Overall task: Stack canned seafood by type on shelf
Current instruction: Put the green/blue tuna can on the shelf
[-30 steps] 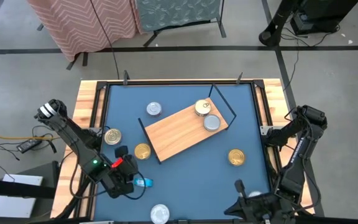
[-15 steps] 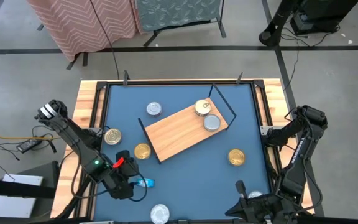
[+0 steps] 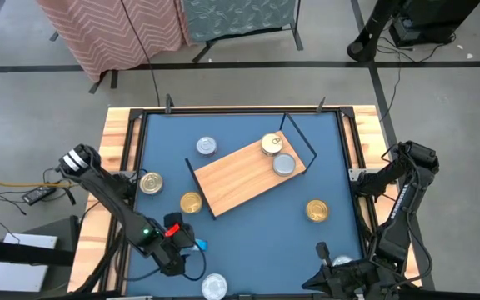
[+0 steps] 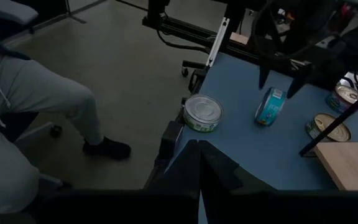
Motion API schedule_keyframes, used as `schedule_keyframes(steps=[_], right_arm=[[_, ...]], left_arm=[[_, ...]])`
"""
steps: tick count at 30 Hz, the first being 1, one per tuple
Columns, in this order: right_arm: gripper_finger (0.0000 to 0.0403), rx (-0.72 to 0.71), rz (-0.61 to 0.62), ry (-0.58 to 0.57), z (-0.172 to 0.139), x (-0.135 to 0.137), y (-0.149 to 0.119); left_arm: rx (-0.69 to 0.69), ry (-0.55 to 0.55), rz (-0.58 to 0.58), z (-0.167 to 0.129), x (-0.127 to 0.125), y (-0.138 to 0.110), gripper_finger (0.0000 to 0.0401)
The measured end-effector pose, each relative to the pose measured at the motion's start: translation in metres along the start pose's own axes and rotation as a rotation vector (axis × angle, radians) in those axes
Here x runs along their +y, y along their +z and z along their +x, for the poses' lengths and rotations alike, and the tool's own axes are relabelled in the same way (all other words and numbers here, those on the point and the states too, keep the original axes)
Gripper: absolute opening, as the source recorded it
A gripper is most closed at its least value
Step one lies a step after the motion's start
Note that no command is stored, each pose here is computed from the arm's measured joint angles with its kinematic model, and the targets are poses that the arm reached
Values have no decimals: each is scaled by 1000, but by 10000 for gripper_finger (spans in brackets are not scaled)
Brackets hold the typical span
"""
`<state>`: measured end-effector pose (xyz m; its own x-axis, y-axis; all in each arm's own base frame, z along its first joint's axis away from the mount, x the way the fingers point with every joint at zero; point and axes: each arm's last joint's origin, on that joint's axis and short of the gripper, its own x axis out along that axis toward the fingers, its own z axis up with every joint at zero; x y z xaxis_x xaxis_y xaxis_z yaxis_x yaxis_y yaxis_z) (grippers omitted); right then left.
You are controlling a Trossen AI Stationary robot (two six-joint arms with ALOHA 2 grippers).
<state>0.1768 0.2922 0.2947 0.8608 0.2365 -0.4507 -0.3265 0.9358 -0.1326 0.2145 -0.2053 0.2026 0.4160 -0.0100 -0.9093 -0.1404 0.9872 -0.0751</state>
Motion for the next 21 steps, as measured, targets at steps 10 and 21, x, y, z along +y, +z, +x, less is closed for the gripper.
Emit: schedule_keyframes(steps=[10,21], right_arm=[[11,-6,5,3,0,1,1],[11,-10,16,11,-3,4,0]], left_arm=[[19,62,33,22,0,1,307],[24,49,125,27,-1,3,146]])
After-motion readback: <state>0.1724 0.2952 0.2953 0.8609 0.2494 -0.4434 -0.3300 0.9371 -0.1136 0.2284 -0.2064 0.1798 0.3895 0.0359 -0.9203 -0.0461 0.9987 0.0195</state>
